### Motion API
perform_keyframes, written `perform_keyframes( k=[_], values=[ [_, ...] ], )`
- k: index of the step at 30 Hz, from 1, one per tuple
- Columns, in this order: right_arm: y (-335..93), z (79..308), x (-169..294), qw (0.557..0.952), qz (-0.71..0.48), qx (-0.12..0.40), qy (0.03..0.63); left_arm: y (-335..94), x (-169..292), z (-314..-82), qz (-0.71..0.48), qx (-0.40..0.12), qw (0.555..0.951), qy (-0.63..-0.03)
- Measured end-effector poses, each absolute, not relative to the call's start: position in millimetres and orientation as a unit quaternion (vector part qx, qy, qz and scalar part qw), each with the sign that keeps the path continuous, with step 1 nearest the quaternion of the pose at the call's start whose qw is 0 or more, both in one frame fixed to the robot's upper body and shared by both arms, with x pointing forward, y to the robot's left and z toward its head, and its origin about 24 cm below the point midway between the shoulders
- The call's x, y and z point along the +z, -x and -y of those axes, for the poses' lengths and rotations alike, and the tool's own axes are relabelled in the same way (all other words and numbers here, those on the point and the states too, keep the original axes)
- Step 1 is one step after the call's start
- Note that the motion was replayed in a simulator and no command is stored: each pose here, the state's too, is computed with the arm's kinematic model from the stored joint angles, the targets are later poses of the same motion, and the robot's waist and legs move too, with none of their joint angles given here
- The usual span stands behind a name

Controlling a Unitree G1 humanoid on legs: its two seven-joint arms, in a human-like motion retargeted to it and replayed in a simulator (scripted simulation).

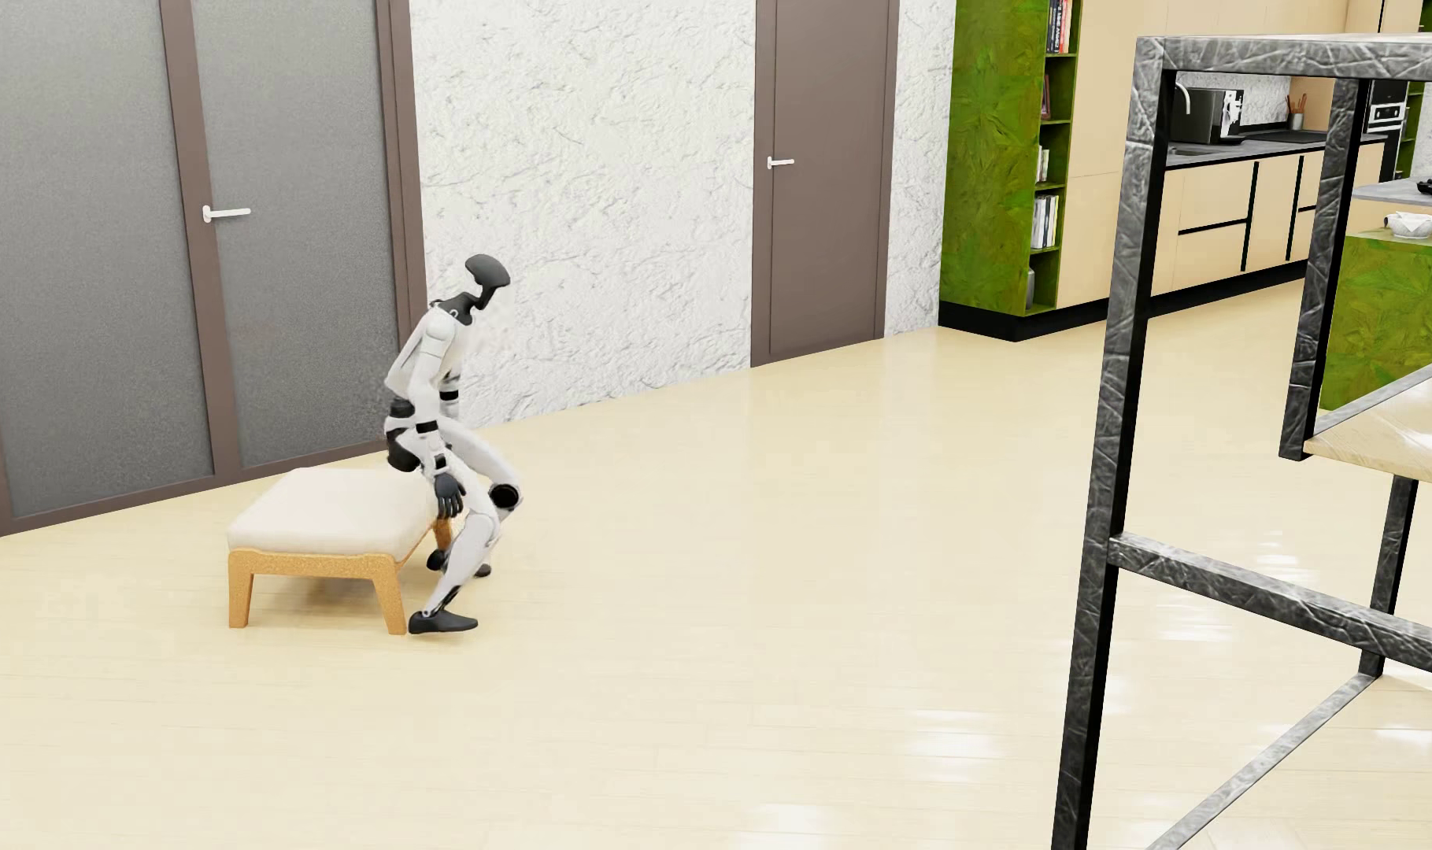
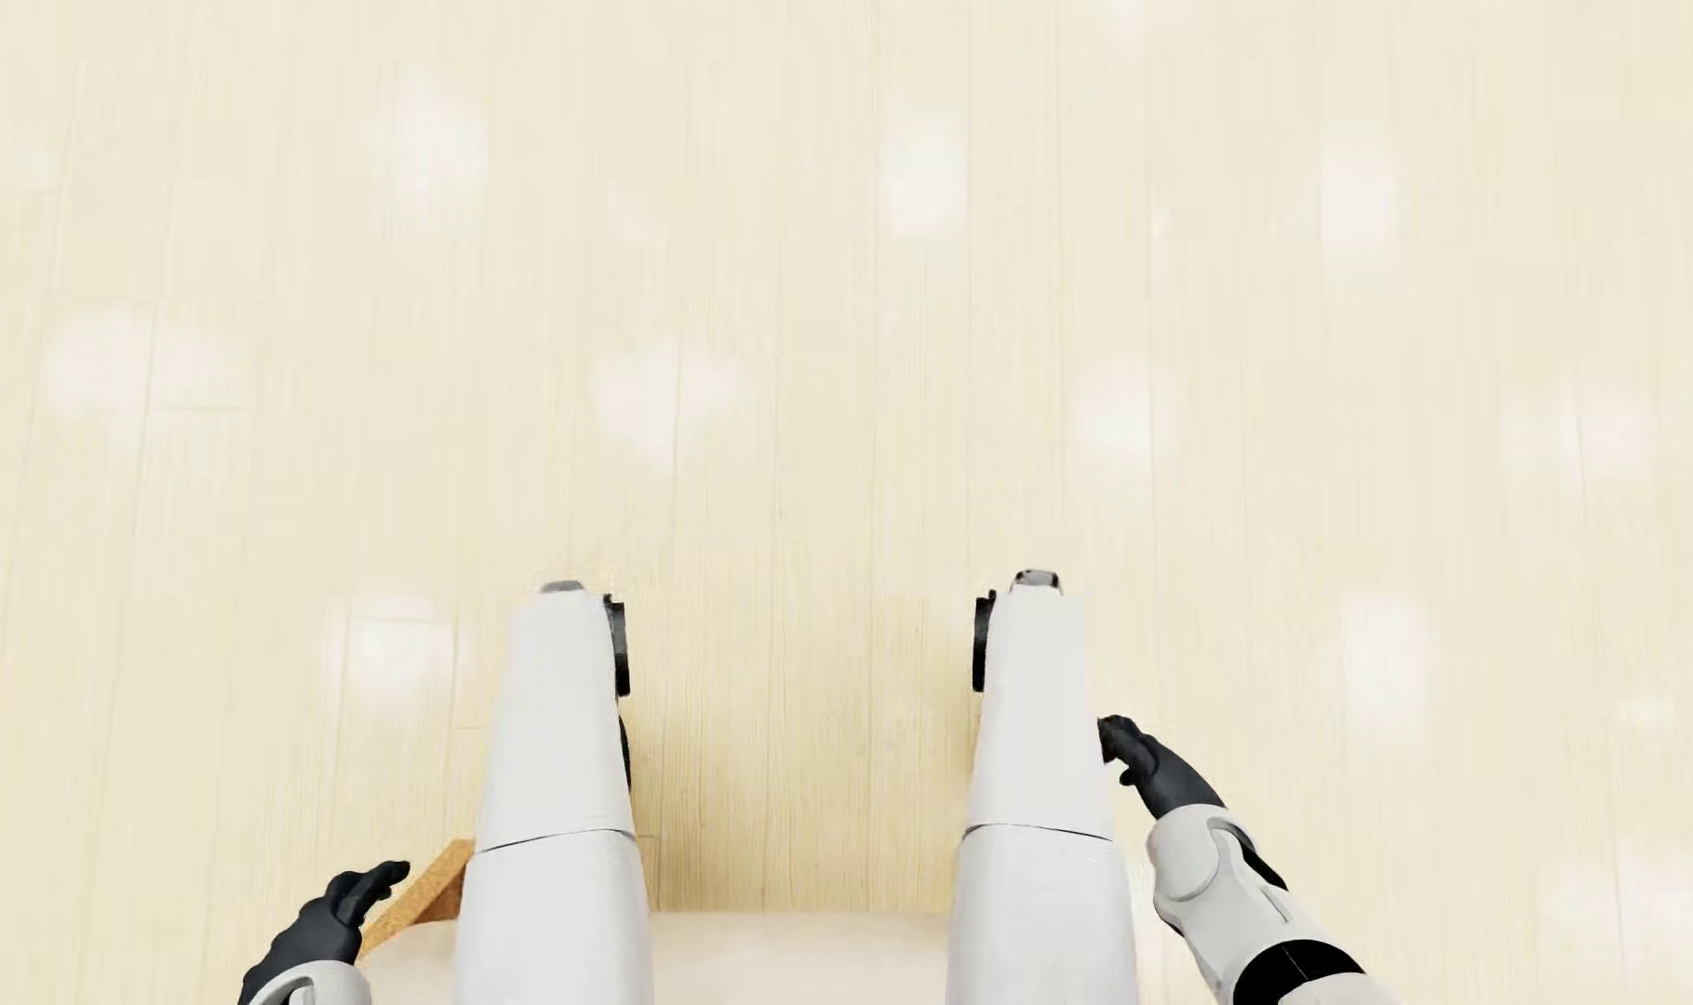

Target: Get off of the chair

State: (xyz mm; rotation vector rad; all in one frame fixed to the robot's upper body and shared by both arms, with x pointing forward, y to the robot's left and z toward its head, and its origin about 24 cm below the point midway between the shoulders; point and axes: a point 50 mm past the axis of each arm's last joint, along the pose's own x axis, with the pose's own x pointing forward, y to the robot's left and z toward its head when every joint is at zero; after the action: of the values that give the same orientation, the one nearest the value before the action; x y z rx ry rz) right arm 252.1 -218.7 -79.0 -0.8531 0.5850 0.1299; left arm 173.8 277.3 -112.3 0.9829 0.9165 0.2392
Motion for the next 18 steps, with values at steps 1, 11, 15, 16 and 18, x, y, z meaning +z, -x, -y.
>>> perform_keyframes(
  k=[1, 11, 15, 16, 18],
  values=[
    [-251, 218, -80, 0.866, -0.278, 0.066, 0.41, -171, -114, -276, -0.424, 0.104, 0.778, -0.451],
    [-138, 232, -138, 0.825, -0.426, 0.095, 0.359, -189, -121, -221, -0.374, -0.042, 0.813, -0.445],
    [-81, 230, -158, 0.787, -0.511, 0.114, 0.326, -233, -95, -177, -0.254, -0.095, 0.845, -0.462],
    [-74, 228, -160, 0.785, -0.519, 0.115, 0.318, -245, -86, -166, -0.224, -0.1, 0.856, -0.455],
    [-62, 229, -163, 0.78, -0.542, 0.092, 0.301, -256, -76, -155, -0.195, -0.106, 0.861, -0.457]
  ],
)
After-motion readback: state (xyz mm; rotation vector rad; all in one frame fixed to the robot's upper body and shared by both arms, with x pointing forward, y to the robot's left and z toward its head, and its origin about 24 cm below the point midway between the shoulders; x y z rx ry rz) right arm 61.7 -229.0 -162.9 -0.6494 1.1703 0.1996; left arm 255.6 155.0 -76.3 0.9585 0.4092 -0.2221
